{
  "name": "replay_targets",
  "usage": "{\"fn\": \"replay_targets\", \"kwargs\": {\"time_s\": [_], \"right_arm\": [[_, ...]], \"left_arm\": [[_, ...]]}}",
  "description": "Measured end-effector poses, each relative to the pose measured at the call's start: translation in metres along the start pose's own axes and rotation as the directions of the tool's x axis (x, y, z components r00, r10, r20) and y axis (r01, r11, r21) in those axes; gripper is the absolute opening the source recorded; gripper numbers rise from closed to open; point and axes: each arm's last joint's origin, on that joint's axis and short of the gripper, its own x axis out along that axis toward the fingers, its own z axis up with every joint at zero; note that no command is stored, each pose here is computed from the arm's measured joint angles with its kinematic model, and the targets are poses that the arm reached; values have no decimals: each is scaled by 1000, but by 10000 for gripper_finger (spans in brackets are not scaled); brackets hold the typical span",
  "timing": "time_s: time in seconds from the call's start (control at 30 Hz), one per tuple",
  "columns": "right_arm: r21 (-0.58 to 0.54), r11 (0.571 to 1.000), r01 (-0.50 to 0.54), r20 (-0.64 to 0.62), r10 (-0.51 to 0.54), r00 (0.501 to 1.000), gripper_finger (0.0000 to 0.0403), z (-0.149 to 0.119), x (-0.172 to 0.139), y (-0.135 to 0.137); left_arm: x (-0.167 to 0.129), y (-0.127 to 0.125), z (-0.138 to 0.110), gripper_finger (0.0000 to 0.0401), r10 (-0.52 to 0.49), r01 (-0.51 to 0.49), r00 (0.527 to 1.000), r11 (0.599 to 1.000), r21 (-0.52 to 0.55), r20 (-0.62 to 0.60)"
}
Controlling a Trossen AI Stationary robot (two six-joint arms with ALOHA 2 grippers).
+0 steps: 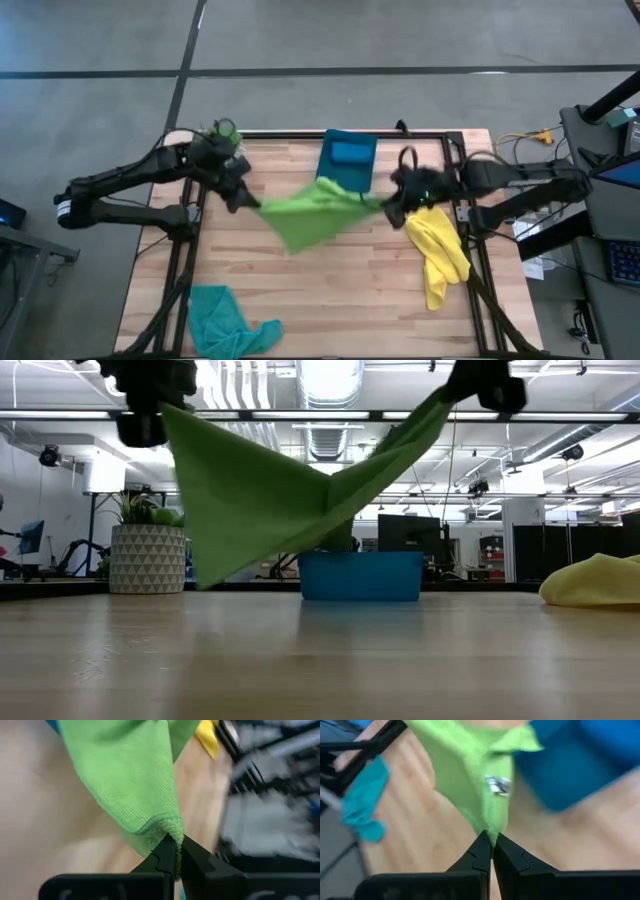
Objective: Fold microfiber towels
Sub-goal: Fold the green microfiber cloth
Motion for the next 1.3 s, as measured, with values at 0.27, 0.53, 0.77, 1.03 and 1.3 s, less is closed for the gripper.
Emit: {"fn": "replay_targets", "kwargs": {"time_s": [0.27, 0.53, 0.77, 1.03, 1.3], "right_arm": [[242, 932, -270, -44, 288, 957, 9, -68, 32, 58], [361, 928, -94, -242, 190, 952, 9, -149, 83, 90], [374, 927, -38, -344, 177, 922, 9, -186, 111, 128], [369, 925, -92, -251, 195, 948, 24, -186, 94, 141], [262, 944, -203, -116, 240, 964, 94, -158, 73, 143]], "left_arm": [[29, -1, -36, 0, -123, 124, 959, 992, -12, -254], [89, 37, -73, 0, -1, 8, 946, 1000, 18, -325], [133, 60, -84, 0, -78, 79, 959, 997, -7, -272], [161, 66, -79, 0, -94, 93, 958, 996, -15, -271], [170, 75, -86, 0, -62, 59, 945, 998, -17, -323]]}}
